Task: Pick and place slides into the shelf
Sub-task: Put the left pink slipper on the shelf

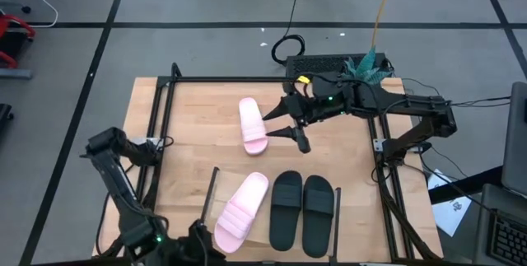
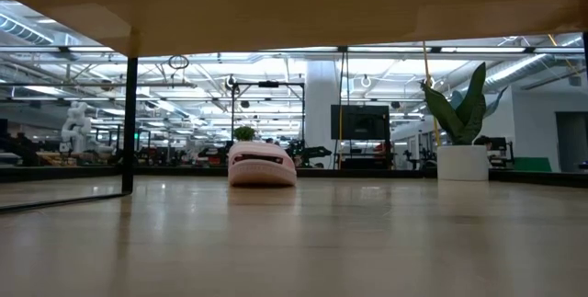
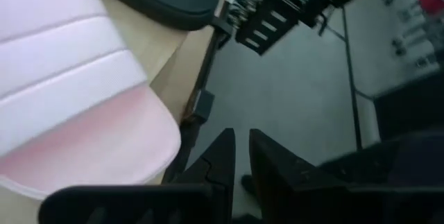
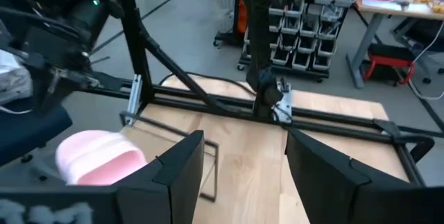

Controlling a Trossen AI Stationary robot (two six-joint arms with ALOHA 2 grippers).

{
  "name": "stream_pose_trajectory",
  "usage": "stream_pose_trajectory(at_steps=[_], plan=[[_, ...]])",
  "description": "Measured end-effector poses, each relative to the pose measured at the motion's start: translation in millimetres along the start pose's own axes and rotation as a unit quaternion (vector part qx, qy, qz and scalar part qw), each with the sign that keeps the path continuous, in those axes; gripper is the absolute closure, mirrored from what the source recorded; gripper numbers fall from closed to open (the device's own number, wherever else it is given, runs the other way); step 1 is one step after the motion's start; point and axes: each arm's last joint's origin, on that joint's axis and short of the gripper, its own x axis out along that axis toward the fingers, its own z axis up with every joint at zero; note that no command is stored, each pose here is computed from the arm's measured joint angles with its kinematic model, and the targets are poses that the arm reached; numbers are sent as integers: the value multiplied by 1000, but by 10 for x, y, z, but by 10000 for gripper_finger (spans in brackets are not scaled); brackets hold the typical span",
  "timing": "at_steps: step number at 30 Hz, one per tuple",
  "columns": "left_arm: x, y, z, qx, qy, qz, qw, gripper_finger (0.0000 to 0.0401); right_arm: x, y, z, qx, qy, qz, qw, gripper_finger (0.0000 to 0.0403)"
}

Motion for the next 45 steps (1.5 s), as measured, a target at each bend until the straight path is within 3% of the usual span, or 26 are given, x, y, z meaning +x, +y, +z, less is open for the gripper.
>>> stream_pose_trajectory(at_steps=[7, 15, 20, 25, 30, 36, 45], plan=[[108, 13, -132, -24, -1, 24, 999, 357, -275, 122, 76, -1, -4, 10, 1000, 206], [69, -13, -105, -35, 13, 5, 999, 357, -595, 210, 185, 3, -37, 12, 999, 206], [68, -74, -105, -73, 42, -32, 996, 357, -709, 235, 202, 2, -41, 12, 999, 206], [31, -223, -84, -131, 46, -105, 985, 357, -718, 239, 184, 4, -31, 13, 999, 206], [-17, -272, -126, -225, 42, -114, 967, 357, -717, 238, 184, -2, -32, 12, 999, 206], [-16, -258, -209, -363, -56, -87, 926, 357, -716, 238, 189, -10, -34, 12, 999, 206], [137, -348, -415, -473, -19, -112, 874, 357, -716, 238, 185, -15, -32, 12, 999, 206]])
